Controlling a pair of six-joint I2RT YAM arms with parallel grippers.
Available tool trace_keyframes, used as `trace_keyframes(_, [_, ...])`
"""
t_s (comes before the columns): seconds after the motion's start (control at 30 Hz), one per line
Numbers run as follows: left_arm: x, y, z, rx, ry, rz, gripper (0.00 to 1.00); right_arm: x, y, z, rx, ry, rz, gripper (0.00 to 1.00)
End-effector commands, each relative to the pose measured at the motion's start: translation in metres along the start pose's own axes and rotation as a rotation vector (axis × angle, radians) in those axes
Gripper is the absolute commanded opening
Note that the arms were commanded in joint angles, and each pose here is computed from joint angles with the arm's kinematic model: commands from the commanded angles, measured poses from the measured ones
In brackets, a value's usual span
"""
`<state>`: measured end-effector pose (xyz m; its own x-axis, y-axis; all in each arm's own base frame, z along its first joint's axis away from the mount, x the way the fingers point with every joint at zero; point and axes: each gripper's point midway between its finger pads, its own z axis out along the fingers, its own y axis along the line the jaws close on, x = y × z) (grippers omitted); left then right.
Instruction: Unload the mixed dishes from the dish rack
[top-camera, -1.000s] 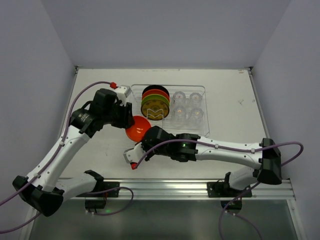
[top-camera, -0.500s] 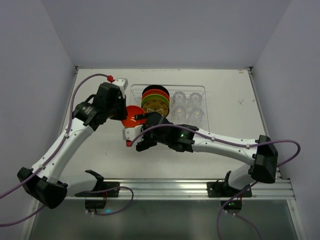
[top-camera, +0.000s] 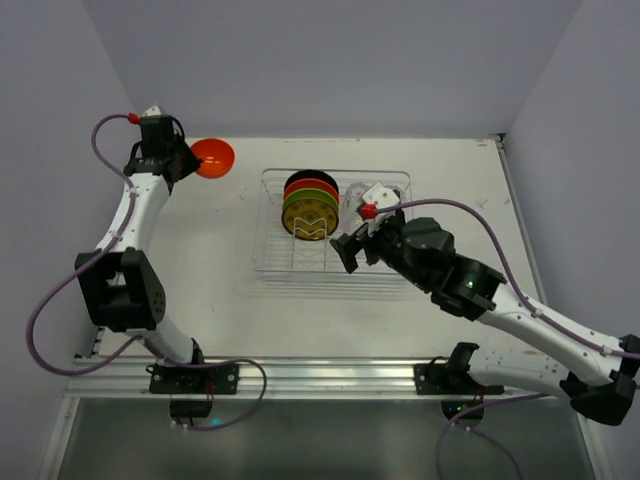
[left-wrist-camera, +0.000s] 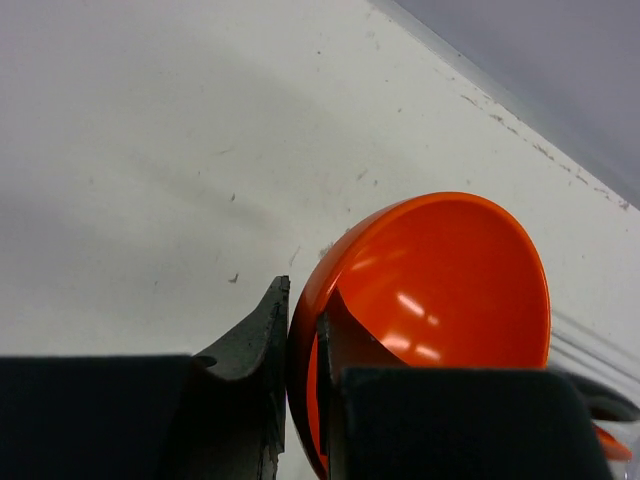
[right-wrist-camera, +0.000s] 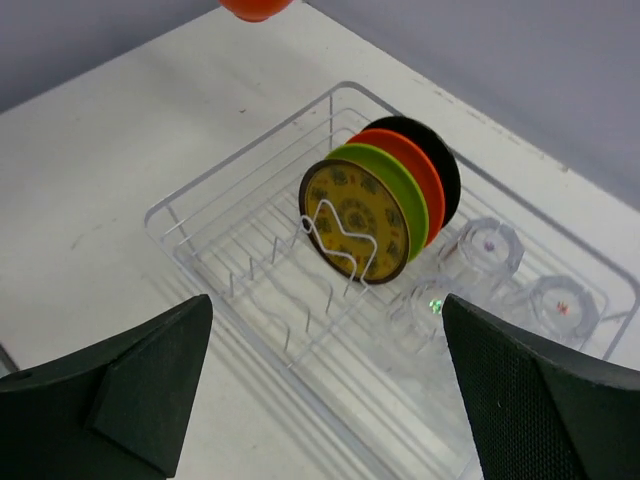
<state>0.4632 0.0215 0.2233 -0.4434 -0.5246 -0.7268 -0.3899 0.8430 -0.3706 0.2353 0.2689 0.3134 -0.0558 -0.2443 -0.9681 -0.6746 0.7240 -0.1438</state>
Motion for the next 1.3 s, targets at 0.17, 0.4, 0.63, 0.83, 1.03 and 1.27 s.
trace_keyframes(0.17, [-0.034,0.004,0.089,0.132,-0.104,-0.121,0.00,0.033,-0.015,-0.078,0.061,-0.035,0.395,0.99])
trace_keyframes(0.4, [0.016,0.043,0.134,0.121,-0.037,-0.124,0.00,0.068,-0.019,-0.069,0.136,0.104,0.395,0.99])
trace_keyframes(0.63, [0.058,0.070,0.147,0.080,0.000,-0.110,0.00,0.063,-0.016,-0.047,0.126,0.142,0.339,0.99])
trace_keyframes(0.83, [0.070,0.074,0.150,0.071,0.042,-0.097,0.14,0.055,-0.021,-0.018,0.089,0.165,0.153,0.99])
trace_keyframes(1.03, [0.064,0.072,0.131,0.056,0.051,-0.105,1.00,0.038,-0.030,0.016,0.045,0.130,0.004,0.99])
trace_keyframes(1.27, [0.062,0.096,0.081,-0.199,0.137,-0.205,1.00,0.050,-0.053,0.086,0.067,0.292,-0.176,0.82])
